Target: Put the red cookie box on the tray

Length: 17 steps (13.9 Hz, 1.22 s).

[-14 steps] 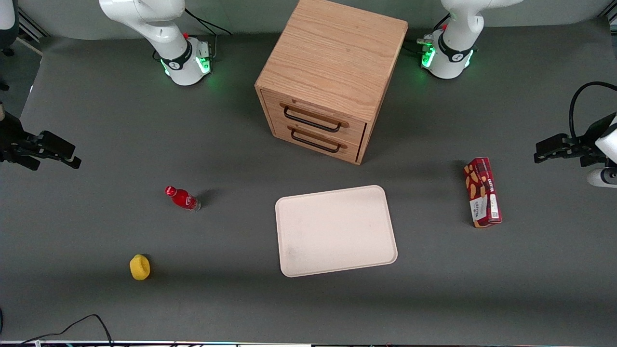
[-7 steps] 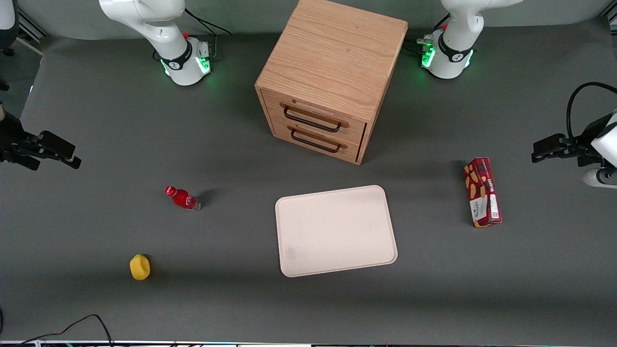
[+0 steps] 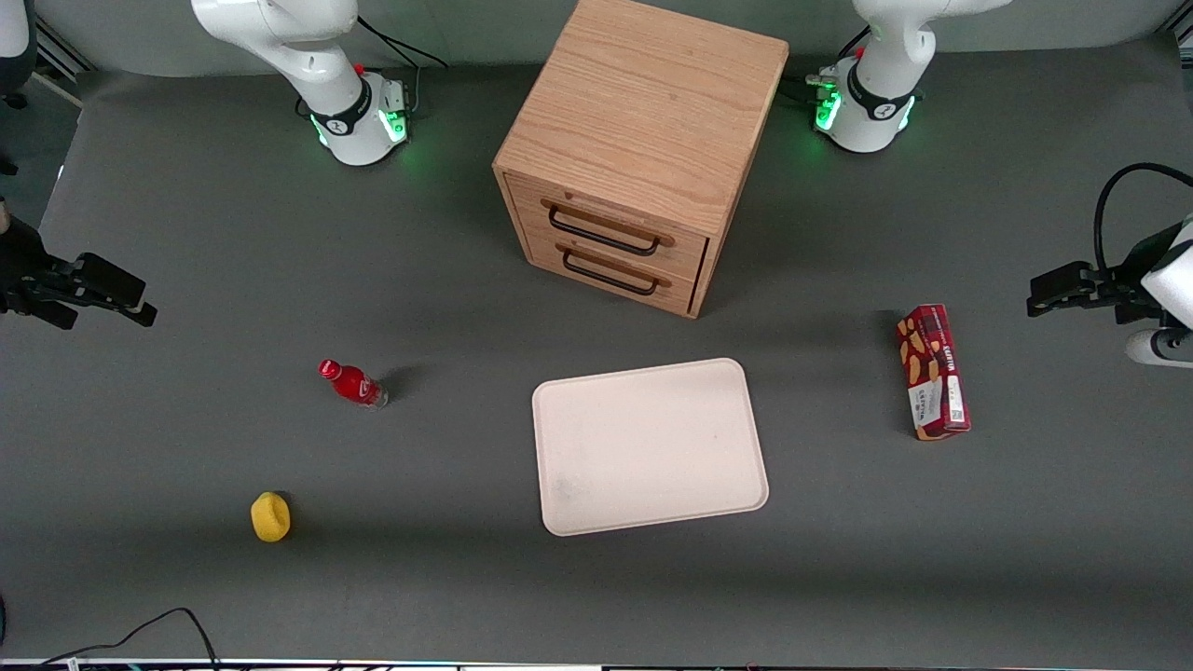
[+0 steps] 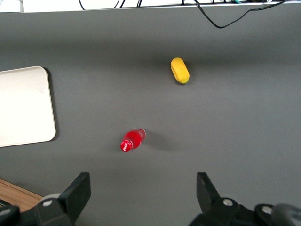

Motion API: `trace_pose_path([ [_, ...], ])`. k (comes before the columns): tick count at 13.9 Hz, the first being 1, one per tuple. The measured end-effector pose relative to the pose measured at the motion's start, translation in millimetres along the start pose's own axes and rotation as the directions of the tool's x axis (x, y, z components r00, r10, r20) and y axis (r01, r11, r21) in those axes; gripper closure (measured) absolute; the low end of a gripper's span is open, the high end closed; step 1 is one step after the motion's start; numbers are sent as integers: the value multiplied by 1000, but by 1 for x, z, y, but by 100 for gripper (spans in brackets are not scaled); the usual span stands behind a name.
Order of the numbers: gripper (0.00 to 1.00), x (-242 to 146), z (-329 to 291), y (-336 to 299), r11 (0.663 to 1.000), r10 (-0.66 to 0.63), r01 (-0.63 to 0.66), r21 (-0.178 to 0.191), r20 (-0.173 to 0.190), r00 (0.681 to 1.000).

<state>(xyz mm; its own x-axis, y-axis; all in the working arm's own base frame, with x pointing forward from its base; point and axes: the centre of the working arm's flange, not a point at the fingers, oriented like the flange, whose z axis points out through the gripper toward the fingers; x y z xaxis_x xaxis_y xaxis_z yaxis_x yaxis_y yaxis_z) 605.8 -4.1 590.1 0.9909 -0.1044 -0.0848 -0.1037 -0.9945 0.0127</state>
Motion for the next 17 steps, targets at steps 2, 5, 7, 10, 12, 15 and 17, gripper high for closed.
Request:
trace_pose_path([
  [2, 0, 0, 0, 0, 1000, 0, 0, 0, 0, 1000],
  [5, 0, 0, 1, 0, 1000, 0, 0, 0, 1, 1000],
  [7, 0, 0, 1, 0, 1000, 0, 0, 0, 2, 1000],
  [10, 0, 1, 3, 0, 1000, -1, 1, -1, 5, 1000],
  [12, 0, 2, 6, -2, 1000, -2, 2, -2, 12, 1000],
  [15, 0, 8, 22, -5, 1000, -9, 9, -12, 30, 1000],
  [17, 0, 13, 43, -14, 999, -25, 26, -27, 39, 999],
])
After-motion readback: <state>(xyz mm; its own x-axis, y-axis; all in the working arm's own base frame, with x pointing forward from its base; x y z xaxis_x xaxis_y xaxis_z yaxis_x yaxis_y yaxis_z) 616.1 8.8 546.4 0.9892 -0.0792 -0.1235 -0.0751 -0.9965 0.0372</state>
